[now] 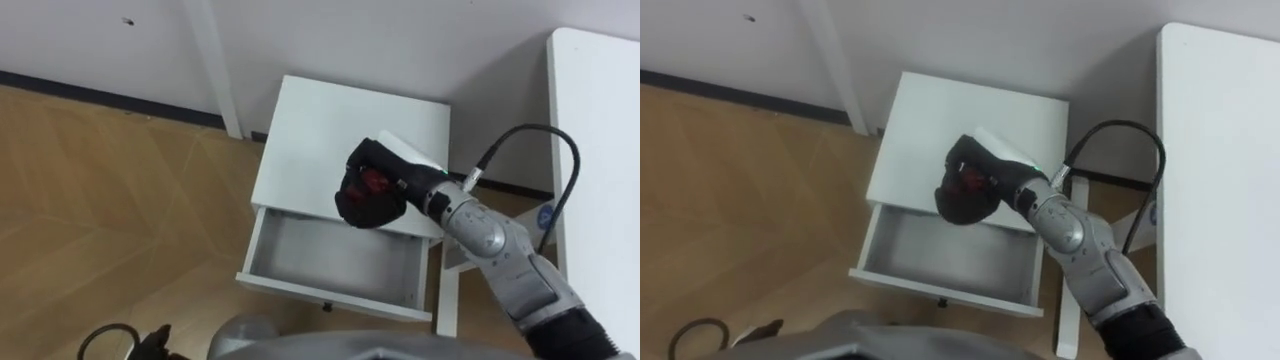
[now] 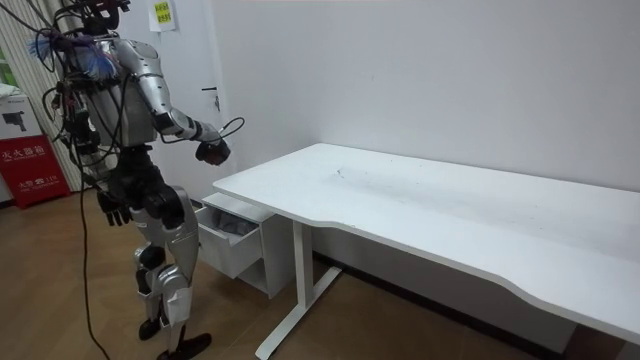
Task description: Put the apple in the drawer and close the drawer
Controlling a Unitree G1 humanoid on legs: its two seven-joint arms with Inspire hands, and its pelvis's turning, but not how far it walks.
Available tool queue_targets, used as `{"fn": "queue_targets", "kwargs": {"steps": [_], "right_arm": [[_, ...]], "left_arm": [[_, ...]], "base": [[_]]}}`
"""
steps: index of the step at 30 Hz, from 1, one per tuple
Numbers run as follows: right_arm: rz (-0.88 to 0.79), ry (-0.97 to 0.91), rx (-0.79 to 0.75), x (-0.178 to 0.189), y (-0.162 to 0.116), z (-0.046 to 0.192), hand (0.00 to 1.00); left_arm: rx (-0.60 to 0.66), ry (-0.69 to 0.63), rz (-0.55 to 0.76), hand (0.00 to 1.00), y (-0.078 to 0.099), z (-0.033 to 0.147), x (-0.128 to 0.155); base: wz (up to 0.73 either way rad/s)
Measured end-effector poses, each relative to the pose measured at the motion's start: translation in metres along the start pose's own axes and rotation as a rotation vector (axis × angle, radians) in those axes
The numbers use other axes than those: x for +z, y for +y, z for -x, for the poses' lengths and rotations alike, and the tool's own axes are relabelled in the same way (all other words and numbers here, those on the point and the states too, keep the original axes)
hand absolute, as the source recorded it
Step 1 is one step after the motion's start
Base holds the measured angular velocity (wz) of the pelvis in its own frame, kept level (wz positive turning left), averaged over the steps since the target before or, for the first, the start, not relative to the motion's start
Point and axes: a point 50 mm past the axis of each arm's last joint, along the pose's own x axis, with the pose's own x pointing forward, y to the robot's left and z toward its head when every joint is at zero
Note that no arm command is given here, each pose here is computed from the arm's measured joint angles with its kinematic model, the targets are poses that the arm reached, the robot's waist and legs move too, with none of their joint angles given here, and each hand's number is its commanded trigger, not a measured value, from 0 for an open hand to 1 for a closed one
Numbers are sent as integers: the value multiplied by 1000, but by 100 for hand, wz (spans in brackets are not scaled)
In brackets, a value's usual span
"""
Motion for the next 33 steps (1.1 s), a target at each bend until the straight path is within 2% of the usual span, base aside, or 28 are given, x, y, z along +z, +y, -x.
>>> {"fn": "queue_targets", "kwargs": {"steps": [9,33], "right_arm": [[-31,60,62,-14,14,4,0],[-13,137,123,-29,28,5,0]], "left_arm": [[6,2,-11,0,-1,0,0],[-31,-5,-1,0,-8,-1,5]], "base": [[0],[0]]}}
